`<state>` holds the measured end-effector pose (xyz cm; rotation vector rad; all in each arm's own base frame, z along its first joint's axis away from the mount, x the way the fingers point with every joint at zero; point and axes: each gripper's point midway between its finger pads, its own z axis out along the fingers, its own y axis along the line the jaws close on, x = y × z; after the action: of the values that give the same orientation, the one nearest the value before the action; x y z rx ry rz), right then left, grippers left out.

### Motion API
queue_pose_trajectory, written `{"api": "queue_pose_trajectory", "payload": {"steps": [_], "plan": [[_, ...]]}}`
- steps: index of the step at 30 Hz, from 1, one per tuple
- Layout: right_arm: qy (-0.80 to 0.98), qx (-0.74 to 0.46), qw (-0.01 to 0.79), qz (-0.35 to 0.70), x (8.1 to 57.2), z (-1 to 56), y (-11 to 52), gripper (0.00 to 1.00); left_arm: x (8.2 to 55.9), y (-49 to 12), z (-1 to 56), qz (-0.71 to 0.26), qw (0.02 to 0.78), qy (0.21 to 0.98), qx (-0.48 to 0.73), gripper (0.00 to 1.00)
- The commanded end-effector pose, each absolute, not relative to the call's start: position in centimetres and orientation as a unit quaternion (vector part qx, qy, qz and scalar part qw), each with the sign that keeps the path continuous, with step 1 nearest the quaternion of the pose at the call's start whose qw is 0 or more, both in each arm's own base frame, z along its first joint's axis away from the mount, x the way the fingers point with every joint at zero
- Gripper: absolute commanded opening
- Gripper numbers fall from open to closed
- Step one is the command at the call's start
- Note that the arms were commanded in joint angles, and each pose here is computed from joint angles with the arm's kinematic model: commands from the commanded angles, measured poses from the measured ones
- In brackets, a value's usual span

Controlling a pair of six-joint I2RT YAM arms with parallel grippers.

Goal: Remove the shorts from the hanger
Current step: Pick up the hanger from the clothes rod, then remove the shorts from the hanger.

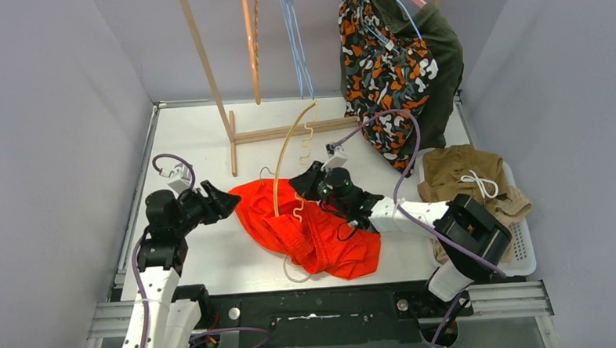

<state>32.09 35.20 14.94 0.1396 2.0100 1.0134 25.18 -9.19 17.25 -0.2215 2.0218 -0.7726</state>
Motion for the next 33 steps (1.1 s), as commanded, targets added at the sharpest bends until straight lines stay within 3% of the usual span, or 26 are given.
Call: {"api": "queue_pose_trajectory", "payload": {"steps": [1,4,15,20,28,33], "plan": [[0.696,0.077,0.515,0.494,30.5,23.5,36.5,0.00,24.8,-12.1,19.7,-0.425,0.457,0.776,-0.085,0.58],[0.668,0.073,0.551,0.495,28.7,25.5,36.3,0.00,24.0,-13.3,19.0,-0.482,0.425,0.759,-0.103,0.59],[0.590,0.074,0.620,0.511,21.6,26.8,34.1,0.00,22.4,-15.1,20.1,-0.539,0.394,0.740,-0.083,0.59],[0.562,0.052,0.623,0.543,20.2,28.0,34.5,0.00,21.7,-16.7,20.5,-0.543,0.397,0.739,-0.032,0.60],[0.559,0.016,0.619,0.552,19.1,29.9,35.4,0.00,22.1,-17.8,19.2,-0.459,0.417,0.784,-0.011,0.60],[0.542,0.000,0.615,0.572,18.1,31.1,35.1,0.00,21.5,-20.8,20.0,-0.493,0.404,0.770,0.028,0.54]]}}
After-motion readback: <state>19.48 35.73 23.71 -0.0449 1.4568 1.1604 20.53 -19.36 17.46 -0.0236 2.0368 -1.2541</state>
